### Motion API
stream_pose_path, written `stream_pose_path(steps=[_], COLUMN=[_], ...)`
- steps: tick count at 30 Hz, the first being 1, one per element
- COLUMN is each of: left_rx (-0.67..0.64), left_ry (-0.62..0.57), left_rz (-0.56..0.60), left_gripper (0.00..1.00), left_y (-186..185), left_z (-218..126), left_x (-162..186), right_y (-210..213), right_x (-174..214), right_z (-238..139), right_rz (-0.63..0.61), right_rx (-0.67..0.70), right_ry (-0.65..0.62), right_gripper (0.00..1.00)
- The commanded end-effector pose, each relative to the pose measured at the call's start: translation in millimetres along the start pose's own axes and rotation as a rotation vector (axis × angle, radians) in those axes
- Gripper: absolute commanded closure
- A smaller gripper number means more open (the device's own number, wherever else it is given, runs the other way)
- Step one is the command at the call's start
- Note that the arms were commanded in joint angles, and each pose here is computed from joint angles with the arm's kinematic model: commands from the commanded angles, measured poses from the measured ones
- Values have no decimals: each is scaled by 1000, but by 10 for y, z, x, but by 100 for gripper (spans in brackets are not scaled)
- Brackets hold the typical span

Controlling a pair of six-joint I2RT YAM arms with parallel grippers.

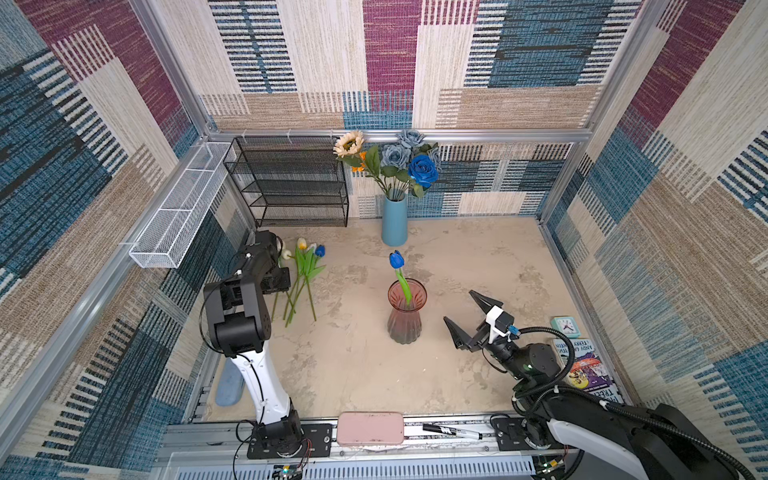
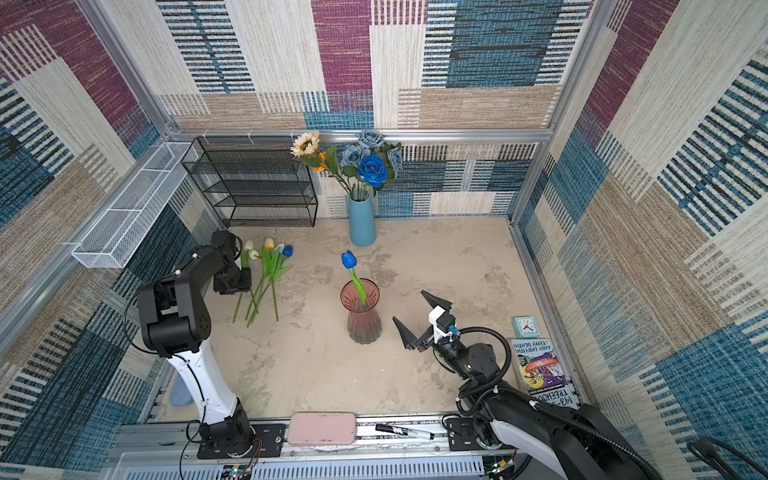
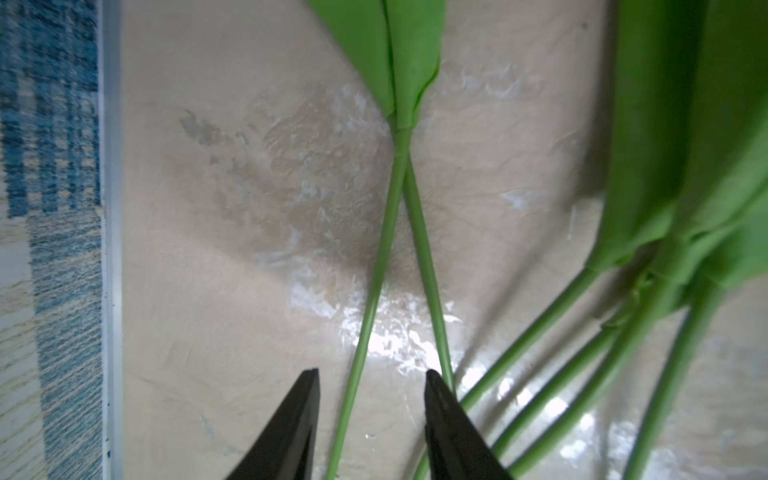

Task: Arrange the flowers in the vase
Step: 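Move the left gripper back to the loose tulips and grasp a white tulip stem, then lift the white tulip upright and carry it toward the pink vase with the left gripper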

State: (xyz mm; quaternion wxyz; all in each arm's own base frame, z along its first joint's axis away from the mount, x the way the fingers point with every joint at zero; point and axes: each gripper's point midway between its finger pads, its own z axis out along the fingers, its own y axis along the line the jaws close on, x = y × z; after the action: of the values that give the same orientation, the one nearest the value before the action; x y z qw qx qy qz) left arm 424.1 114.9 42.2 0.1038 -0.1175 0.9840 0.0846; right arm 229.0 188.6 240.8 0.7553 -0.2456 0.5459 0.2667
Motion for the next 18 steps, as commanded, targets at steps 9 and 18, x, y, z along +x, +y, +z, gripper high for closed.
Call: stream_pose_path(steps=[9, 18], left_rx=[-41, -44], left_ry=[115, 54], left_rz=[97, 115], left_gripper=[82, 100], left_y=[31, -2], left_z=[290, -5], left_x=[89, 62], right_y=[-12, -19], right_x=[-85, -75], right_z=[4, 6], right_rz=[-5, -3], right_rx=[7, 12], right_ry=[-31, -29], right_gripper=[0, 0])
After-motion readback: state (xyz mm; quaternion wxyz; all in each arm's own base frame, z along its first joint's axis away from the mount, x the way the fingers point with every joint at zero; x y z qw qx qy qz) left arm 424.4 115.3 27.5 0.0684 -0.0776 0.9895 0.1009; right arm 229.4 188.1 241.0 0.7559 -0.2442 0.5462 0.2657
